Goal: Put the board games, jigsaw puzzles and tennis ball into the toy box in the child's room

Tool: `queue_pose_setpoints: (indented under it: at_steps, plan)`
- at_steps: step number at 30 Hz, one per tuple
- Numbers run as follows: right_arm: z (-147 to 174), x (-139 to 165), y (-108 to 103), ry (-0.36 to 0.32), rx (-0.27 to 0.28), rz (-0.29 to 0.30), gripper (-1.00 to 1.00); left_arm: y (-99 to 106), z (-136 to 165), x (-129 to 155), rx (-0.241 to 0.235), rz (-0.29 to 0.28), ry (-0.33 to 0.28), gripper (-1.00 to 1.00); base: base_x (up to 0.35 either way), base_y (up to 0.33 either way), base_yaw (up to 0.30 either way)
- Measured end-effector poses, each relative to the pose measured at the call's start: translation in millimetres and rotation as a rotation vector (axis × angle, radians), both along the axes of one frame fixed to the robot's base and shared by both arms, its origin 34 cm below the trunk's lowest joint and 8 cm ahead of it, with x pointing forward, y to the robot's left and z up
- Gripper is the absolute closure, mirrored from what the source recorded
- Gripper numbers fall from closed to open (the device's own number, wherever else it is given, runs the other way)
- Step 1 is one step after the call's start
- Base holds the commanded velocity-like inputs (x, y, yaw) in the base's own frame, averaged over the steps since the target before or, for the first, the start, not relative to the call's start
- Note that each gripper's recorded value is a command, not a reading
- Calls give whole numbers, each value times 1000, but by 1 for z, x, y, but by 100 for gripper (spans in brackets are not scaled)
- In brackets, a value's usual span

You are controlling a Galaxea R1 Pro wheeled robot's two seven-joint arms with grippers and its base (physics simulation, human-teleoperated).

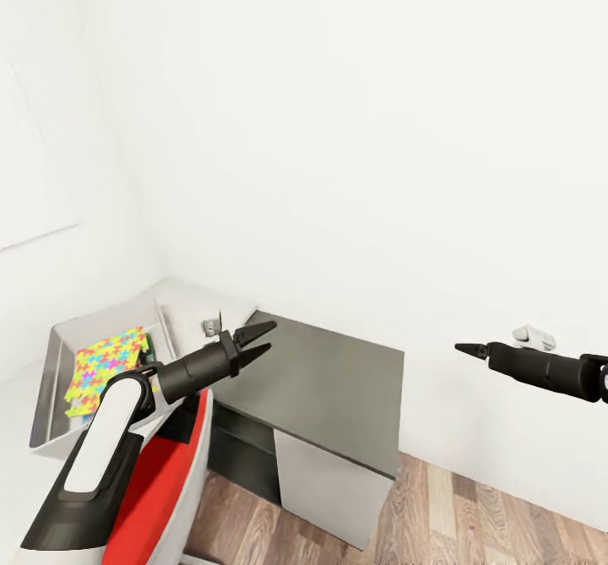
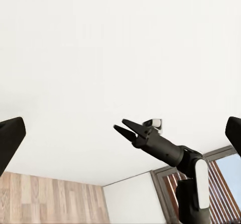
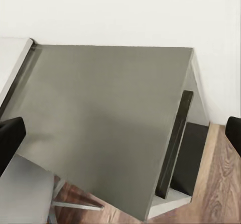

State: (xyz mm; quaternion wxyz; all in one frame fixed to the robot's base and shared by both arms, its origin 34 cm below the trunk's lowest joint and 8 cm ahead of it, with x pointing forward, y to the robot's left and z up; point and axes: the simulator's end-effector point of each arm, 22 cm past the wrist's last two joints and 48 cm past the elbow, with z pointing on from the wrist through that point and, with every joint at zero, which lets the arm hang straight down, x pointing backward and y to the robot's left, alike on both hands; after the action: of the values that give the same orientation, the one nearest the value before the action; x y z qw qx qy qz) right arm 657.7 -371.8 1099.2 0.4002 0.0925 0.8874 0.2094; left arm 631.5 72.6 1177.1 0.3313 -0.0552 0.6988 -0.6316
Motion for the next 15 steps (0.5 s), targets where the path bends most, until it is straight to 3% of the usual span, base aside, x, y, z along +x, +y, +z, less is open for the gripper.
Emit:
queue_pose_setpoints:
  at_steps: [15]
  plan:
    - [-6, 1, -3, 11, -44, -1, -100, 0, -1, 0, 3, 0, 2, -100, 0, 0, -292]
